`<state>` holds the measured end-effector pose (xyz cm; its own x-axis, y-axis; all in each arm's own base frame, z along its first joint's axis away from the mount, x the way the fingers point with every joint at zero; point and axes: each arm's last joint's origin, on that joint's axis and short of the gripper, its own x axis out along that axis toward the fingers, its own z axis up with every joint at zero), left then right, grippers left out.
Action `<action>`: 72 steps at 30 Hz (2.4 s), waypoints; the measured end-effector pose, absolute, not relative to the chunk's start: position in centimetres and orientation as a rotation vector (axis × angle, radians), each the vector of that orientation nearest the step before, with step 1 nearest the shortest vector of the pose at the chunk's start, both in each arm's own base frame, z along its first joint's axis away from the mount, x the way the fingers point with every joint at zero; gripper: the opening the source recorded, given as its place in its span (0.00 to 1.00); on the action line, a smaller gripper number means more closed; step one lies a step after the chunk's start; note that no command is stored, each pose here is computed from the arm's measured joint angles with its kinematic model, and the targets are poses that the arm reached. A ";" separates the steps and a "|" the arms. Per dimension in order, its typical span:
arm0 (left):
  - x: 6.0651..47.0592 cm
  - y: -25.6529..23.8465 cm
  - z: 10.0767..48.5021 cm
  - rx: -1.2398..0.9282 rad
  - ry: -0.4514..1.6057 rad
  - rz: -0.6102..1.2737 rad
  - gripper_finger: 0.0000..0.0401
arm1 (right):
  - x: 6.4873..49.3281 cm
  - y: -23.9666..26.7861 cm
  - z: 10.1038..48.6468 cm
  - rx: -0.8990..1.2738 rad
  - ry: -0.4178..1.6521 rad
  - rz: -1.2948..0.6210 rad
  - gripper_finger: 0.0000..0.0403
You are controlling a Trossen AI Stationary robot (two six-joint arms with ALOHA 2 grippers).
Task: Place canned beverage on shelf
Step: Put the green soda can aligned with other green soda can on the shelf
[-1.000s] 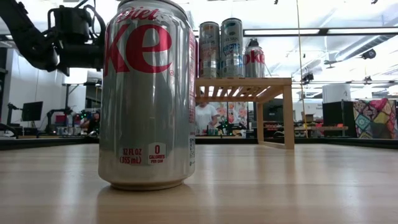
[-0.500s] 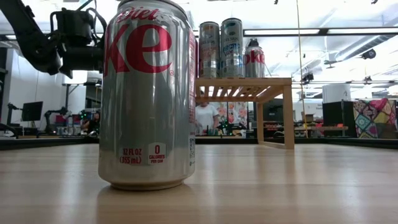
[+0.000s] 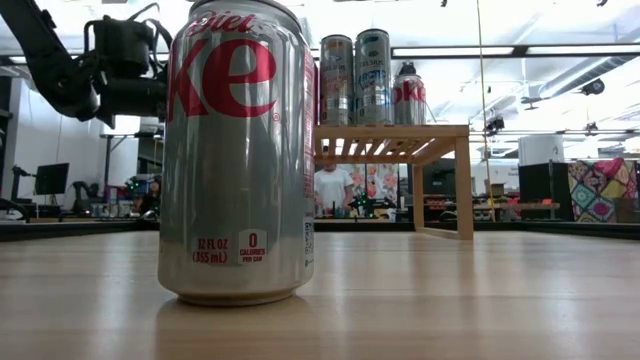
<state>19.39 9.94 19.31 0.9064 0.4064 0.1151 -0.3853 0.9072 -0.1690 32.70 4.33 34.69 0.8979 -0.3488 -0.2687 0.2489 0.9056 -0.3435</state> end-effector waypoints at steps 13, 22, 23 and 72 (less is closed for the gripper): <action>19.2 9.7 19.5 -0.161 -0.137 0.375 0.90 | 32.7 4.3 34.7 -0.302 0.332 -0.315 0.82; 18.6 9.4 20.0 -0.142 -0.099 0.379 0.90 | 32.7 4.3 34.7 -0.295 0.331 -0.317 0.82; 18.5 9.3 20.1 -0.137 -0.099 0.379 0.90 | 32.7 4.3 34.7 -0.291 0.330 -0.317 0.82; 16.6 6.5 21.7 -0.110 -0.025 0.366 0.00 | 32.6 4.4 34.7 -0.170 0.332 -0.333 0.82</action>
<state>16.57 6.49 21.68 0.9337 0.3581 0.0042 -0.3554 0.9280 -0.1121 32.61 4.42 34.72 0.8917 -0.3473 -0.2903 0.2922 0.9314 -0.2169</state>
